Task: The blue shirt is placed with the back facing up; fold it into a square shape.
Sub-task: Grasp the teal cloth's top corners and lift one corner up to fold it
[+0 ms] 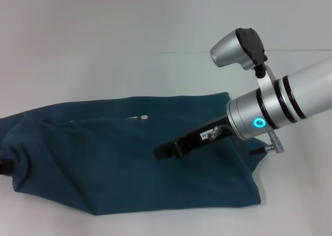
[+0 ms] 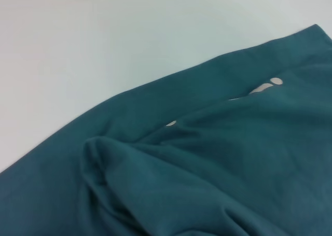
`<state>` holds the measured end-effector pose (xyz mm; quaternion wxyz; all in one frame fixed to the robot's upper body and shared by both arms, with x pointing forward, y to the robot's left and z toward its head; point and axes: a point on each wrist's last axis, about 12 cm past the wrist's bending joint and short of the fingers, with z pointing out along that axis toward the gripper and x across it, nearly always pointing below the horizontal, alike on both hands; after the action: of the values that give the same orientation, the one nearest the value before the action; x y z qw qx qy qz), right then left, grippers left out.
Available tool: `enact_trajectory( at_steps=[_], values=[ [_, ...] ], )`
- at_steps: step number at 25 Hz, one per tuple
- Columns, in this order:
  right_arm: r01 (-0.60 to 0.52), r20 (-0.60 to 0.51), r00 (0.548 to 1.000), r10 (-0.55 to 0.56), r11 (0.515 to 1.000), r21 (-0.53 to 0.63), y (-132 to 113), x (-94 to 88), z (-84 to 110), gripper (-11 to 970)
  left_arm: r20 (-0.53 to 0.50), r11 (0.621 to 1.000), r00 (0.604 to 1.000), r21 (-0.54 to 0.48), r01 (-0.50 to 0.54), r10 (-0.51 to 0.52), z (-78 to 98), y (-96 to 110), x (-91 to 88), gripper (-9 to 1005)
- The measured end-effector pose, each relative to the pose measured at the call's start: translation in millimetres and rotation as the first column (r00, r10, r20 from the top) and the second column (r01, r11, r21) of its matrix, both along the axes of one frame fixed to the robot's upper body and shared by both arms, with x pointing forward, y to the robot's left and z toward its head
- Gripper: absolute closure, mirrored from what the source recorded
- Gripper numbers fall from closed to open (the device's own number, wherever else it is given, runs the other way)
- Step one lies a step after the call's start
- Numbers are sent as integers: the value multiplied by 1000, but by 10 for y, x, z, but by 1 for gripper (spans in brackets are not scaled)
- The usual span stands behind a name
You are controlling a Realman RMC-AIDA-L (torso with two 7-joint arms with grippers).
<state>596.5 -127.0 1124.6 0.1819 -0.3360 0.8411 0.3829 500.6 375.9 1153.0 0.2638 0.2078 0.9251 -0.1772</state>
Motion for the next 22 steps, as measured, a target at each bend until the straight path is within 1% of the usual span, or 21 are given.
enact_trajectory(
  at_steps=[8,13,21,22],
  values=[
    [-42,-30,999,42,999,-8,54,-53,-41,929,2,998,998,26,-58,58,90,141,-12,886],
    [-66,-57,996,66,998,2,106,-77,-91,929,27,995,995,14,-94,94,176,224,-38,886],
    [-74,-71,995,75,997,19,163,-101,-139,929,46,998,997,-23,-66,67,204,145,-53,886],
    [-73,-72,995,75,997,22,165,-104,-150,929,59,997,997,-57,-51,54,218,104,-57,886]
  ],
)
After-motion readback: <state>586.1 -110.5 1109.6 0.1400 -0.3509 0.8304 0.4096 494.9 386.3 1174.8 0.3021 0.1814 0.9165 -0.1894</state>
